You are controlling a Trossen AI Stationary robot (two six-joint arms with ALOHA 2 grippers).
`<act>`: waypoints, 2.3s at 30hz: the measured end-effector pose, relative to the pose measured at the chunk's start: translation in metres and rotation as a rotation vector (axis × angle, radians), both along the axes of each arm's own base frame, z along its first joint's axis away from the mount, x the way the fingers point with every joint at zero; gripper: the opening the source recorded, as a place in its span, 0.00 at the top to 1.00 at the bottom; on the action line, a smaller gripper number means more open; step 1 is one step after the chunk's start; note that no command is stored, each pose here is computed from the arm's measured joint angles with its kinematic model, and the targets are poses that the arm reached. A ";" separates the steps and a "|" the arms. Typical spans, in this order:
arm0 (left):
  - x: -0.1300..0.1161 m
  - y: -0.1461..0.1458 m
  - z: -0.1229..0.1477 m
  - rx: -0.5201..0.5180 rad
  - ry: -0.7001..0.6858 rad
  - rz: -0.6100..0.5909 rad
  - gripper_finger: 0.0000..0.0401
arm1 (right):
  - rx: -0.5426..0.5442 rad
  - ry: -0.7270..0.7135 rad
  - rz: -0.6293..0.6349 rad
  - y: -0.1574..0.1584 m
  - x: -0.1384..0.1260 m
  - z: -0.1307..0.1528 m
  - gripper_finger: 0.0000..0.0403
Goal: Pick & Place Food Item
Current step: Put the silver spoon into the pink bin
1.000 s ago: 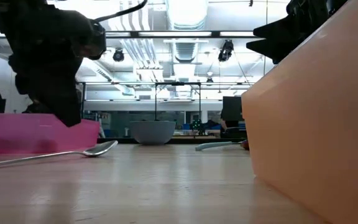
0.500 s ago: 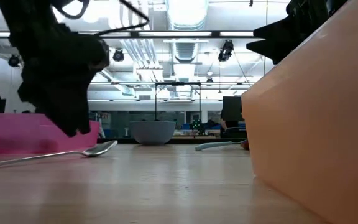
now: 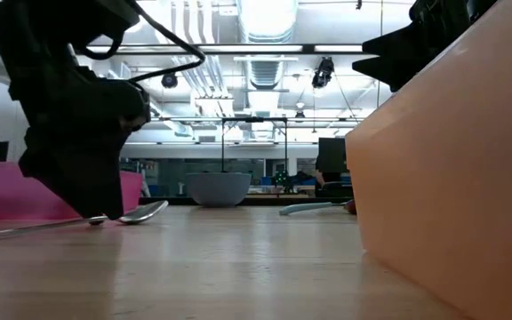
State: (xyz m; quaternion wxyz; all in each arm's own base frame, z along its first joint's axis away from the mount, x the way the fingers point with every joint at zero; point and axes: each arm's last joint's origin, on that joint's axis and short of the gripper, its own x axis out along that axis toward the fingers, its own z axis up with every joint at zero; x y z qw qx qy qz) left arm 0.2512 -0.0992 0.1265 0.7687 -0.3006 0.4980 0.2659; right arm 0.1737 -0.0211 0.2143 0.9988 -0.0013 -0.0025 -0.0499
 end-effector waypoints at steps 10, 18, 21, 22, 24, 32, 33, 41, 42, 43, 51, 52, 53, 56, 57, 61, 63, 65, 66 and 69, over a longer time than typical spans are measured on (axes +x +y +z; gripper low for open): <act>0.000 0.001 -0.002 -0.003 -0.005 -0.024 0.47 | 0.000 0.000 0.000 0.000 0.000 0.000 0.22; 0.000 0.002 -0.003 -0.007 0.001 -0.027 0.72 | 0.001 0.000 0.000 0.000 0.000 0.000 0.22; 0.000 0.001 -0.003 -0.009 0.002 -0.028 0.79 | 0.000 0.000 0.000 0.000 0.000 0.000 0.22; 0.000 0.001 -0.003 -0.011 0.003 -0.029 0.81 | 0.000 0.000 0.000 0.000 0.000 0.000 0.22; 0.000 0.001 -0.003 -0.013 0.004 -0.029 0.85 | 0.001 0.000 0.000 0.000 0.000 0.000 0.22; 0.000 0.001 -0.003 -0.030 0.005 -0.032 0.98 | -0.001 0.000 0.000 0.000 0.000 0.000 0.22; 0.000 0.001 -0.003 -0.030 0.005 -0.032 0.98 | 0.000 0.000 0.000 0.000 0.000 0.000 0.22; 0.000 0.001 -0.003 -0.029 0.007 -0.032 0.98 | 0.000 0.000 0.000 0.000 0.000 0.000 0.22; 0.000 0.000 -0.002 -0.029 0.007 -0.032 0.98 | 0.000 0.000 0.000 0.000 0.000 0.000 0.22; 0.000 0.000 -0.002 -0.029 0.008 -0.033 0.98 | 0.000 0.000 0.000 0.000 0.000 0.000 0.22; 0.006 -0.002 0.010 -0.010 0.024 -0.062 0.98 | 0.000 0.000 0.000 0.000 0.000 0.000 0.22; 0.007 -0.002 0.013 -0.001 0.021 -0.061 0.98 | 0.000 0.000 0.000 0.000 0.000 0.000 0.22; 0.007 -0.002 0.015 0.008 0.020 -0.058 0.98 | 0.000 0.000 0.000 0.000 0.000 0.000 0.22; 0.009 -0.002 0.024 0.025 0.004 -0.051 0.98 | 0.000 0.000 0.000 0.000 0.000 0.000 0.22; 0.008 -0.002 0.027 0.030 0.003 -0.045 0.98 | 0.000 0.000 0.000 0.000 0.000 0.000 0.22; 0.005 0.001 0.039 0.046 -0.033 0.007 0.98 | 0.001 -0.001 0.000 0.000 0.000 0.000 0.22; 0.001 0.003 0.046 0.054 -0.050 0.049 0.98 | 0.000 0.000 0.000 0.000 0.000 0.000 0.22; -0.003 0.006 0.052 0.066 -0.067 0.090 0.98 | 0.001 -0.001 0.000 0.000 0.000 0.000 0.22; -0.005 0.007 0.056 0.072 -0.077 0.111 0.98 | 0.001 -0.001 0.000 0.000 0.000 0.000 0.22; -0.015 0.013 0.069 0.094 -0.099 0.179 0.98 | 0.001 0.000 0.000 0.000 0.000 0.000 0.22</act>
